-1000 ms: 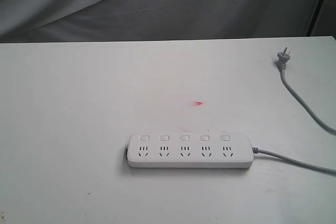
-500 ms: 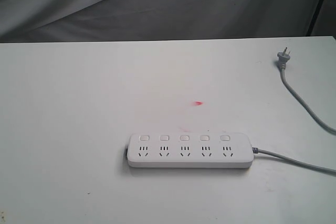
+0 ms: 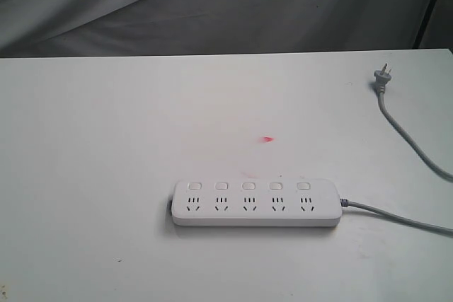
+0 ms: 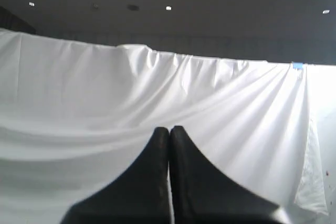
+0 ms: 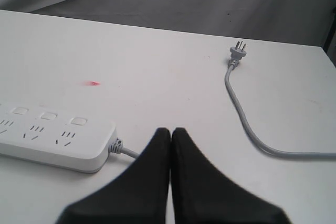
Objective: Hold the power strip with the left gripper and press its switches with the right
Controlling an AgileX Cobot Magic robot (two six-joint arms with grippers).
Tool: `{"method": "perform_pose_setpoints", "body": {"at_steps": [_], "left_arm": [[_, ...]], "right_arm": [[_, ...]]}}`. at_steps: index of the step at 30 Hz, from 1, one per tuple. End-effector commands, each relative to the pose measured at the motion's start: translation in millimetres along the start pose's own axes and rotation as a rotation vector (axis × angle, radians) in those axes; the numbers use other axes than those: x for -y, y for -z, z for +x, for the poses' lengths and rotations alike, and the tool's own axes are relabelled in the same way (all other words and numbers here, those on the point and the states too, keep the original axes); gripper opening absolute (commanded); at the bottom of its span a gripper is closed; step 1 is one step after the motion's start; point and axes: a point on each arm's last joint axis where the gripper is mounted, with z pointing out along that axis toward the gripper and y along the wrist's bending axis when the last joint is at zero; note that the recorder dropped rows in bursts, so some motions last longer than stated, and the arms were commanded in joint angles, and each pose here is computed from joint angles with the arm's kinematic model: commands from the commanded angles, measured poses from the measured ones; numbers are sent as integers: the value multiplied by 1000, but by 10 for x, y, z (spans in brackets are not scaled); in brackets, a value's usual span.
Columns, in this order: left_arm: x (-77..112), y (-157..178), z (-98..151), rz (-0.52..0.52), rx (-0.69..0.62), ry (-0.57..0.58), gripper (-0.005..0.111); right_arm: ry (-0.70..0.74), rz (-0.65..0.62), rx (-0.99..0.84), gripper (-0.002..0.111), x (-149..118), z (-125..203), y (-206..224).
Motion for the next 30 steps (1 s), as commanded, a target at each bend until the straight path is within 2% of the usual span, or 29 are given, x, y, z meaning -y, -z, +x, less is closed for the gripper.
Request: {"method": "perform_pose_setpoints", "body": {"at_steps": [1,6,8,16,24,30], "left_arm": [[-54,-66,367,-18,-105,5,0],[-119,-103,823,-37,-236,10,0],[-141,-109,954,-43,-250,11,0],[-205,-103,1291,-61,-244,5,0],[-265,-18,1722,-73,-369,-41,0],[-290,26,1886,-79,-382,-41,0]], "right_arm": [[8,0,5,0,1,5,1],[8,0,5,0,1,5,1],[8,0,5,0,1,5,1],[8,0,5,0,1,5,1],[8,0,5,0,1,5,1],[8,0,5,0,1,5,1]]}}
